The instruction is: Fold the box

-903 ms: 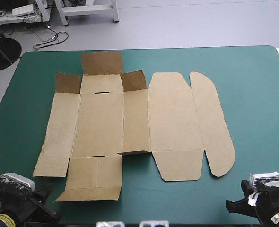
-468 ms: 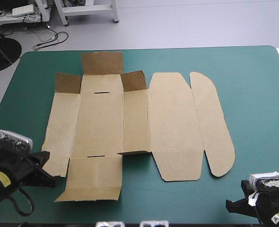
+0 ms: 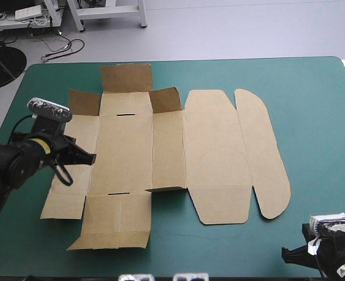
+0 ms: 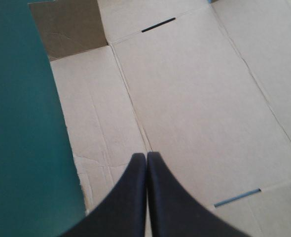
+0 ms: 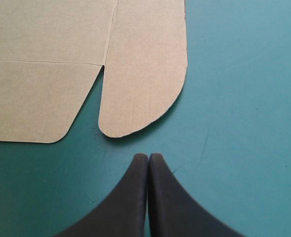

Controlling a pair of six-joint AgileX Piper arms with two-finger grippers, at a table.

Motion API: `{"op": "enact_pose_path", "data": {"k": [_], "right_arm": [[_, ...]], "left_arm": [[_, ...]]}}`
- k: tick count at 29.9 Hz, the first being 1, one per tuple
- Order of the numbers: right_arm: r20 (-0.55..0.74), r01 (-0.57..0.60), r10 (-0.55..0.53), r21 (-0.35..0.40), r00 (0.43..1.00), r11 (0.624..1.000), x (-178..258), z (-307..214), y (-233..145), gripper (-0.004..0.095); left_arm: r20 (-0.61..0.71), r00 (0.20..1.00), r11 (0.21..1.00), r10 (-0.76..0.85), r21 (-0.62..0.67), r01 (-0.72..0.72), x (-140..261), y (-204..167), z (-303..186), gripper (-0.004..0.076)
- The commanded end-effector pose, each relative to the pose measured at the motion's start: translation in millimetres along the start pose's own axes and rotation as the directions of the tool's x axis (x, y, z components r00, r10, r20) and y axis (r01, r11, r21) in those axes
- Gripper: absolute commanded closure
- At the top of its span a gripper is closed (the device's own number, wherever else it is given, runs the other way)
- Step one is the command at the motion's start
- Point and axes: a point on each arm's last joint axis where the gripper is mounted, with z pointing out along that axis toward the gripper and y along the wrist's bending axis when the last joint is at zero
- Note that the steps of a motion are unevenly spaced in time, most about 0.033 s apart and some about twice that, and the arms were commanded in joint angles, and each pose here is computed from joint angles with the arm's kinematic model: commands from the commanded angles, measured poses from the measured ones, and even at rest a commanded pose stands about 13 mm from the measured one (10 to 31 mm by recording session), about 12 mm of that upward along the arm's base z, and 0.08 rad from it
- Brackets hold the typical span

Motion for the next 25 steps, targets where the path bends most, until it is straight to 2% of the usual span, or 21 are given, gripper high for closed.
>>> {"op": "enact_pose_path", "data": {"k": [1, 5, 10, 13, 16, 21, 25], "right_arm": [[0.071, 0.010, -0.011, 0.011, 0.997, 1.000, -11.4, -4.8, -0.7, 0.0923], [0.070, 0.012, -0.013, 0.014, 0.997, 1.000, -11.3, -4.8, -1.0, 0.0923], [0.071, 0.012, -0.013, 0.015, 0.997, 1.000, -11.5, -4.8, -1.1, 0.0923], [0.073, 0.012, -0.013, 0.015, 0.997, 1.000, -11.7, -4.8, -1.1, 0.0923], [0.073, 0.012, -0.013, 0.015, 0.997, 1.000, -11.7, -4.8, -1.1, 0.0923], [0.073, 0.012, -0.013, 0.015, 0.997, 1.000, -11.7, -4.8, -1.1, 0.0923], [0.072, 0.014, -0.015, 0.019, 0.997, 1.000, -11.6, -4.8, -1.4, 0.0923]], "left_arm": [[0.053, 0.993, 0.993, -0.101, -0.050, 0.104, -27.3, 21.9, 11.4, 0.0714], [0.002, 0.963, 0.962, -0.270, -0.031, 0.270, -27.6, 63.5, 30.7, 0.0712], [-0.079, 0.872, 0.875, -0.484, -0.005, 0.485, 1.1, 123.1, 43.2, 0.0712], [-0.127, 0.806, 0.807, -0.578, 0.063, 0.588, 18.6, 148.2, 48.6, 0.0713], [-0.154, 0.783, 0.775, -0.602, 0.119, 0.620, 28.2, 160.9, 53.8, 0.0712], [-0.312, 0.797, 0.796, -0.518, 0.167, 0.582, 44.9, 166.0, 77.9, 0.0713], [-0.360, 0.773, 0.769, -0.522, 0.193, 0.609, 51.5, 171.4, 97.4, 0.0709]]}}
